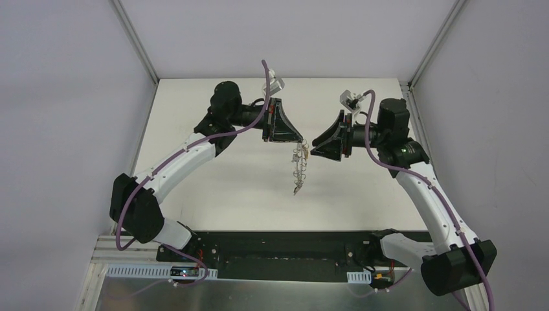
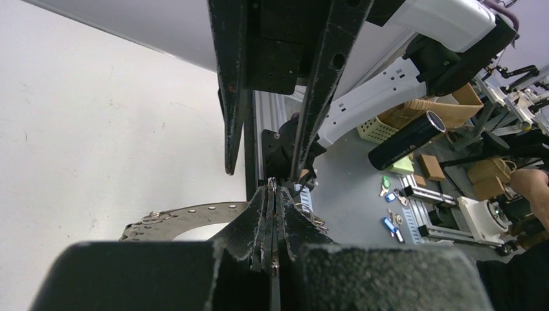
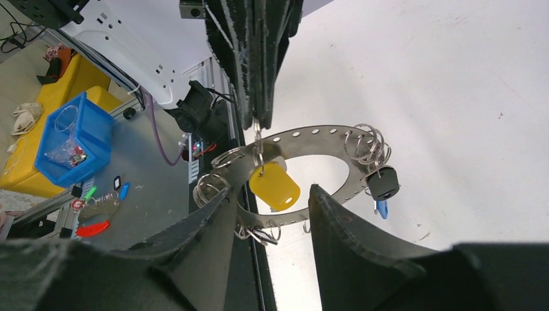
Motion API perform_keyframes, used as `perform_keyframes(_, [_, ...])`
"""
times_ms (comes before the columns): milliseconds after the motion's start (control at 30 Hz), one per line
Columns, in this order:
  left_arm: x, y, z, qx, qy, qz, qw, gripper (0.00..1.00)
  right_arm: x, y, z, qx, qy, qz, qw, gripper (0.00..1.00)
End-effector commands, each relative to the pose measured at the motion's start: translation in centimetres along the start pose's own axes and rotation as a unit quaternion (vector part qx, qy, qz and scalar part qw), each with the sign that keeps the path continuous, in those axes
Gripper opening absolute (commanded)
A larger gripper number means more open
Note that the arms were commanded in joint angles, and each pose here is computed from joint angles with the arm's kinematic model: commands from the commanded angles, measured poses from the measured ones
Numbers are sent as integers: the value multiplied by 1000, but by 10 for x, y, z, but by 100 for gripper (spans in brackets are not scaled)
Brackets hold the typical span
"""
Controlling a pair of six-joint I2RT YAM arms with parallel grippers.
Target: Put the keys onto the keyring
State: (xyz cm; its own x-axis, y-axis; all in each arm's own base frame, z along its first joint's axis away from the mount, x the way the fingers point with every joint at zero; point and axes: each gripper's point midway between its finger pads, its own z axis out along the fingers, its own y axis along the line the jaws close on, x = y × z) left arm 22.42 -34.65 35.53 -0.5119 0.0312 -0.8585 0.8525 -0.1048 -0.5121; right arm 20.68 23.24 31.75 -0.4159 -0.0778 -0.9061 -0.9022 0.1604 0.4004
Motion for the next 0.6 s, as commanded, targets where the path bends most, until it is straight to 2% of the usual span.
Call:
perform_keyframes(0, [-17,-27,-5,25,-18,48,998,0,-17,1,6,-6,-12,-40,999,46])
perform_keyframes(300, [-9,-24,-4,23,-9,44,999,0,-22,9,10,-26,-13,-37,999,31])
perform_keyframes(567, [-8,-24,-3,24,-7,44,999,0,-21,11,11,-33,-13,-30,999,24])
